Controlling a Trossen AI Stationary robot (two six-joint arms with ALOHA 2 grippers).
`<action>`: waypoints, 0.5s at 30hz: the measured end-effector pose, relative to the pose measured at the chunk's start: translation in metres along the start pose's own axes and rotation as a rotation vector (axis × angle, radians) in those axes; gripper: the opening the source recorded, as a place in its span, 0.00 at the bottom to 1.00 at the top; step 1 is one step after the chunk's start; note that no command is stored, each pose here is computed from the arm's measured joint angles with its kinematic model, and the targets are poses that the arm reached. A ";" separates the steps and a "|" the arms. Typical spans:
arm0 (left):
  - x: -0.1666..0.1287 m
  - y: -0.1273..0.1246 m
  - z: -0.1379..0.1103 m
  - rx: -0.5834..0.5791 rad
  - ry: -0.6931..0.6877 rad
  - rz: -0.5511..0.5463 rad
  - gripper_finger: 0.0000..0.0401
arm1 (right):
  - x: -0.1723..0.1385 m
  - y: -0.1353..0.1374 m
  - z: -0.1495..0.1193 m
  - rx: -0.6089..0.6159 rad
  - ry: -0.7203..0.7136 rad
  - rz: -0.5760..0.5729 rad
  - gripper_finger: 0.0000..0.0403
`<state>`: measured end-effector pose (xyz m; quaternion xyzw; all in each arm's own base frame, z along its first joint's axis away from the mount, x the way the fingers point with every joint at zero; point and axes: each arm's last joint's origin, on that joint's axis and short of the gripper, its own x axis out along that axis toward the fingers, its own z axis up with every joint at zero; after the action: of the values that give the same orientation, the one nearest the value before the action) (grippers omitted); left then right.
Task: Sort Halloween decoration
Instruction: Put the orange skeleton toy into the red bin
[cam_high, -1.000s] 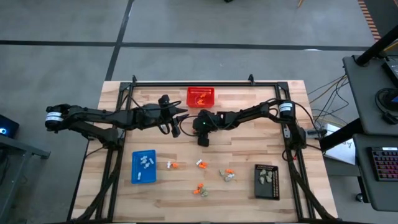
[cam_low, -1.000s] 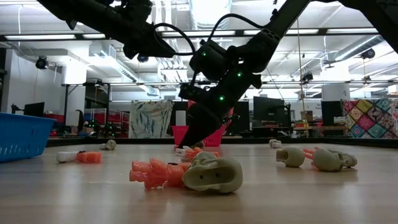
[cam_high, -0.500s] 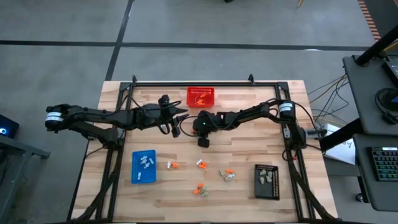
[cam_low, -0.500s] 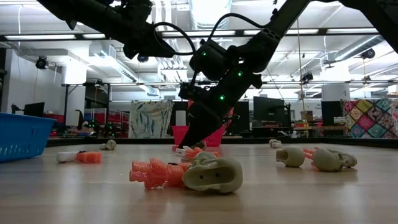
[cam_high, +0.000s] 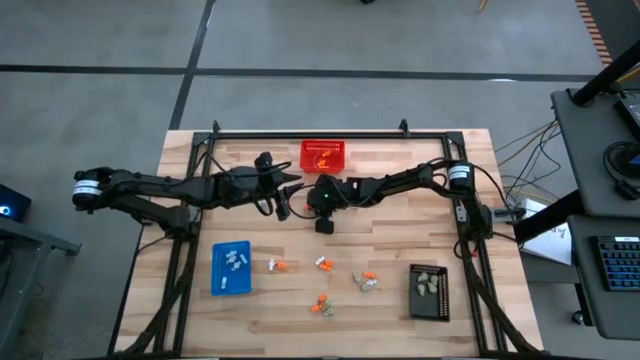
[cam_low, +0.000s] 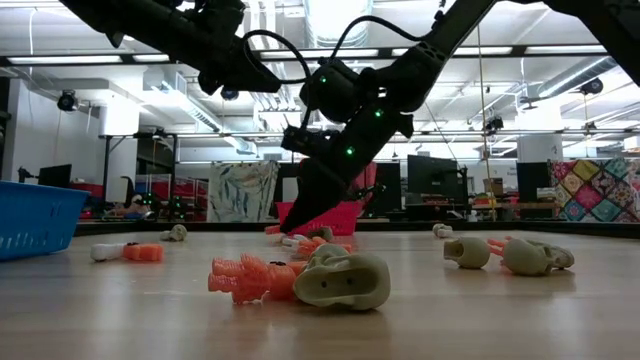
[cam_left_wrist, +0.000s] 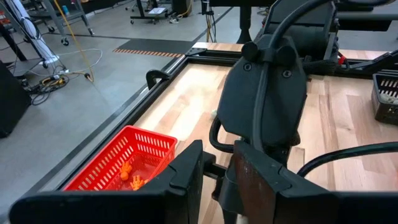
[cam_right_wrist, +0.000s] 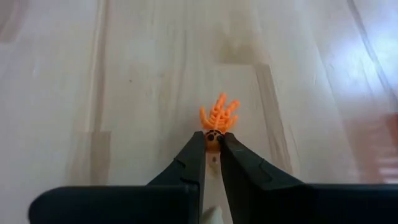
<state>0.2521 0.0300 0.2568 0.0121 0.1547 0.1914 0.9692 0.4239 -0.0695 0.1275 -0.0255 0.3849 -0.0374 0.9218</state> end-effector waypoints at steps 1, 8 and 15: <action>0.000 0.000 0.000 0.000 0.000 0.000 0.19 | 0.000 0.000 0.001 -0.003 -0.004 0.000 0.08; 0.000 0.000 0.000 -0.001 -0.004 0.000 0.19 | -0.002 -0.001 0.010 -0.011 -0.023 0.003 0.08; 0.000 0.000 0.001 -0.002 -0.008 0.000 0.19 | -0.009 -0.004 0.017 -0.031 -0.006 -0.006 0.08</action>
<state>0.2521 0.0299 0.2577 0.0117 0.1508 0.1913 0.9698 0.4294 -0.0724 0.1460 -0.0410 0.3828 -0.0338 0.9223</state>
